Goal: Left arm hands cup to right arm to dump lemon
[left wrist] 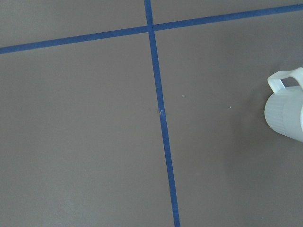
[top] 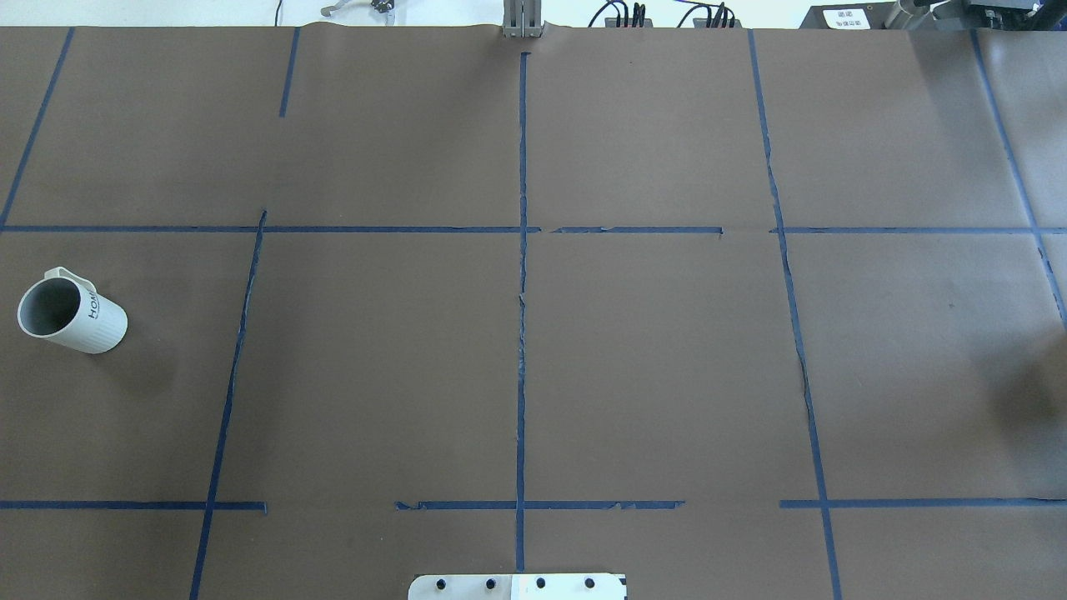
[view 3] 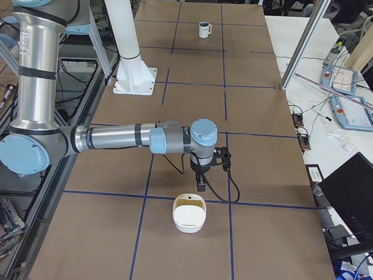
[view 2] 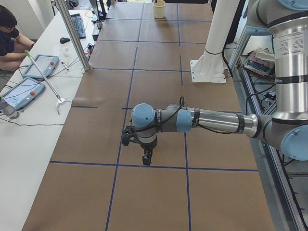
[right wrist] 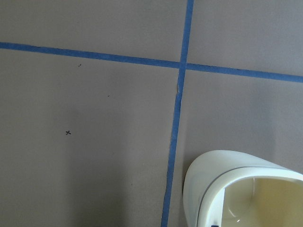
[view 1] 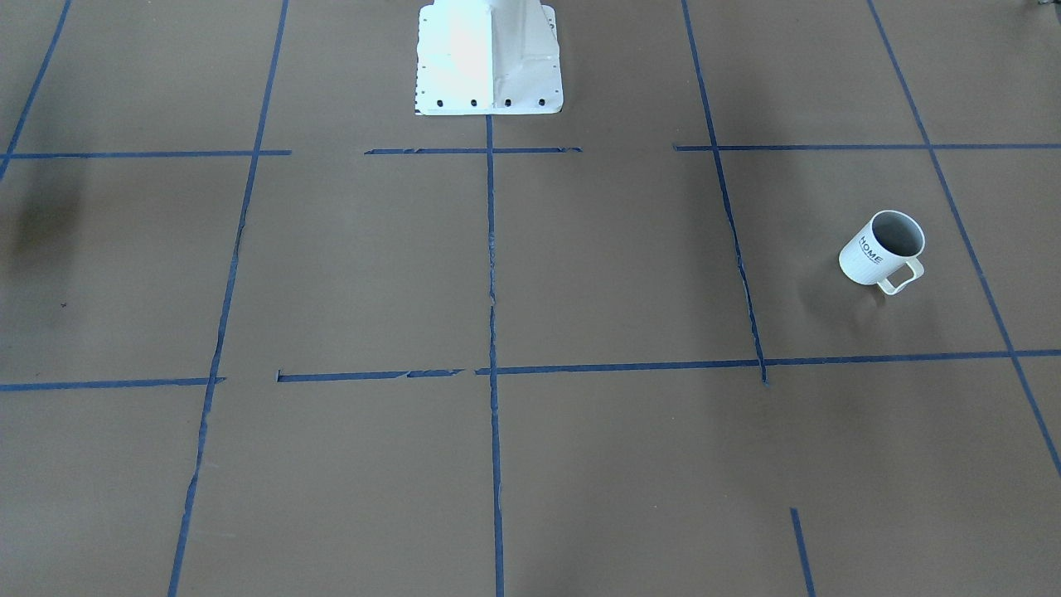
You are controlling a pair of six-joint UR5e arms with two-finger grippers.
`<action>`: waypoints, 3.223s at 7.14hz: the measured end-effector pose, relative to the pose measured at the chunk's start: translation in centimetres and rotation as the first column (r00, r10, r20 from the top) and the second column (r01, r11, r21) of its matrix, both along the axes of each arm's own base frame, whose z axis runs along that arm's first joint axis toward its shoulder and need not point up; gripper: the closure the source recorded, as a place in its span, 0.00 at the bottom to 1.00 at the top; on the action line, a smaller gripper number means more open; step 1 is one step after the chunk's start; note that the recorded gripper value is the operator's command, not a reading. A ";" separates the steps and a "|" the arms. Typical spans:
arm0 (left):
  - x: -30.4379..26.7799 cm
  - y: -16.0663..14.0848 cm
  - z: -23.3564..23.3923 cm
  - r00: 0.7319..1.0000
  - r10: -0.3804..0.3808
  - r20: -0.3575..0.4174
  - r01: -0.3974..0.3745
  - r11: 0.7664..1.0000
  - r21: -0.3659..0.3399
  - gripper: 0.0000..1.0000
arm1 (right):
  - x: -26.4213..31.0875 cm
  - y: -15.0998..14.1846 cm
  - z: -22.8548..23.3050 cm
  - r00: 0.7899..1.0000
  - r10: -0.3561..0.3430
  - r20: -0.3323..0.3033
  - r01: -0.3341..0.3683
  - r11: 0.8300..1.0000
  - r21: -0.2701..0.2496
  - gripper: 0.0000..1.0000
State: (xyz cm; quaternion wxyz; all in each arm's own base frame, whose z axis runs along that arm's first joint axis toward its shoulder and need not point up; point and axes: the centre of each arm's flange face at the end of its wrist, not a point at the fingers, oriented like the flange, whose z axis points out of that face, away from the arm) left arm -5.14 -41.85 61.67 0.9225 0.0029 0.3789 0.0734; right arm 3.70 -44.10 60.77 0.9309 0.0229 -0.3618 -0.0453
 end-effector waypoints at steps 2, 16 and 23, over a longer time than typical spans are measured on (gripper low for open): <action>0.0 0.1 -0.1 1.000 0.000 0.001 0.000 1.000 0.000 0.00 | 0.0 0.0 0.0 1.000 0.000 -0.001 0.000 1.000 0.001 0.00; 17.2 -3.9 -2.4 0.977 -0.207 -0.047 0.208 0.978 0.028 0.00 | 0.0 -0.5 -0.5 1.000 0.001 0.001 -0.001 1.000 0.011 0.00; 21.6 -2.0 -2.0 0.980 -0.185 -0.067 0.180 0.981 -0.075 1.00 | 0.0 -0.4 -0.5 1.000 -0.001 0.001 0.001 1.000 0.011 0.00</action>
